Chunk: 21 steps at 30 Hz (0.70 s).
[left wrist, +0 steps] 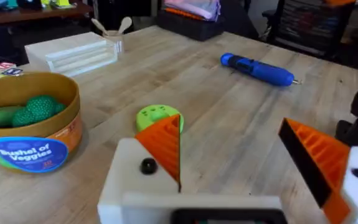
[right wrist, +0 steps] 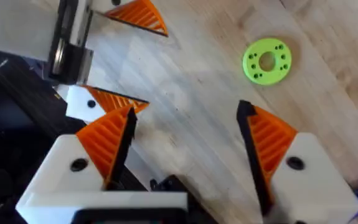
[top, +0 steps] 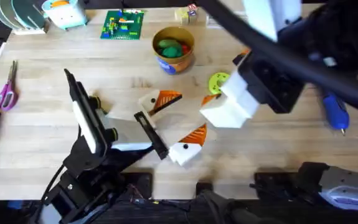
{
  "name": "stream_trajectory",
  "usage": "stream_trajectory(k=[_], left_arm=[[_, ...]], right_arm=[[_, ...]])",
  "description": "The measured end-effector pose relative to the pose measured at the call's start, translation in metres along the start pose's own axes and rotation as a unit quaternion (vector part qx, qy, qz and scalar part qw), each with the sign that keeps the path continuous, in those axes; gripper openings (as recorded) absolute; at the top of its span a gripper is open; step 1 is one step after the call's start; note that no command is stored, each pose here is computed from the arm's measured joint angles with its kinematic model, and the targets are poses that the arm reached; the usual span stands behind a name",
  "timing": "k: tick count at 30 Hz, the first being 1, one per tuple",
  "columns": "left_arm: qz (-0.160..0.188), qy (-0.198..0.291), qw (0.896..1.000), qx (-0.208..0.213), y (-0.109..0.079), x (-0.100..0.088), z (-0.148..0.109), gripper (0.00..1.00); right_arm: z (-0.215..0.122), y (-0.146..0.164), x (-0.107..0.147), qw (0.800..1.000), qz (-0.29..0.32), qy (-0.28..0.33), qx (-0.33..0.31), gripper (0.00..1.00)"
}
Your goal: Pick up the gripper from the table and insert it into the empty holder that is missing its gripper. Then pick up a screw, insert it into the mounting hole, and use the screwdriver to tighten it. Finally, clean up the table by picking up the vegetable and placing it into the bucket.
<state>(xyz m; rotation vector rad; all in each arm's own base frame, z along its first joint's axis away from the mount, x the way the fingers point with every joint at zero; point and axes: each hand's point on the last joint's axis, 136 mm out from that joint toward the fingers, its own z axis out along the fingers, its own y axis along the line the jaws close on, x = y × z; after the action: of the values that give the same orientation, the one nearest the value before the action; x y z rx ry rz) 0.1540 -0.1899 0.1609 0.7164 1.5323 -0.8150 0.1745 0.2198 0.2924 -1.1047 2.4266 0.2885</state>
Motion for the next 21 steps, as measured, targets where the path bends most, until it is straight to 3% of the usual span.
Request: stream_trajectory(k=[3, 7, 10, 11, 21], left_arm=[[0.000, 0.000, 1.000, 0.000, 0.000, 0.000, 0.000, 0.957], [0.003, 0.000, 1.000, 0.001, 0.000, 0.000, 0.000, 0.533], [0.002, 0.000, 1.000, 0.001, 0.000, 0.000, 0.000, 0.085], [0.004, 0.000, 1.000, 0.001, 0.000, 0.000, 0.000, 0.023], [0.004, 0.000, 1.000, -0.001, 0.000, 0.000, 0.000, 0.011]], right_arm=[[-0.018, -0.002, 0.009, 1.000, 0.000, -0.016, -0.001, 0.978], [-0.040, -0.002, 0.014, 0.999, -0.001, -0.051, -0.003, 0.979], [-0.051, -0.003, 0.022, 0.998, 0.000, -0.058, -0.004, 0.980], [-0.053, -0.003, 0.025, 0.998, 0.000, -0.057, -0.004, 0.980], [-0.054, -0.001, 0.033, 0.999, 0.005, -0.045, -0.012, 0.980]])
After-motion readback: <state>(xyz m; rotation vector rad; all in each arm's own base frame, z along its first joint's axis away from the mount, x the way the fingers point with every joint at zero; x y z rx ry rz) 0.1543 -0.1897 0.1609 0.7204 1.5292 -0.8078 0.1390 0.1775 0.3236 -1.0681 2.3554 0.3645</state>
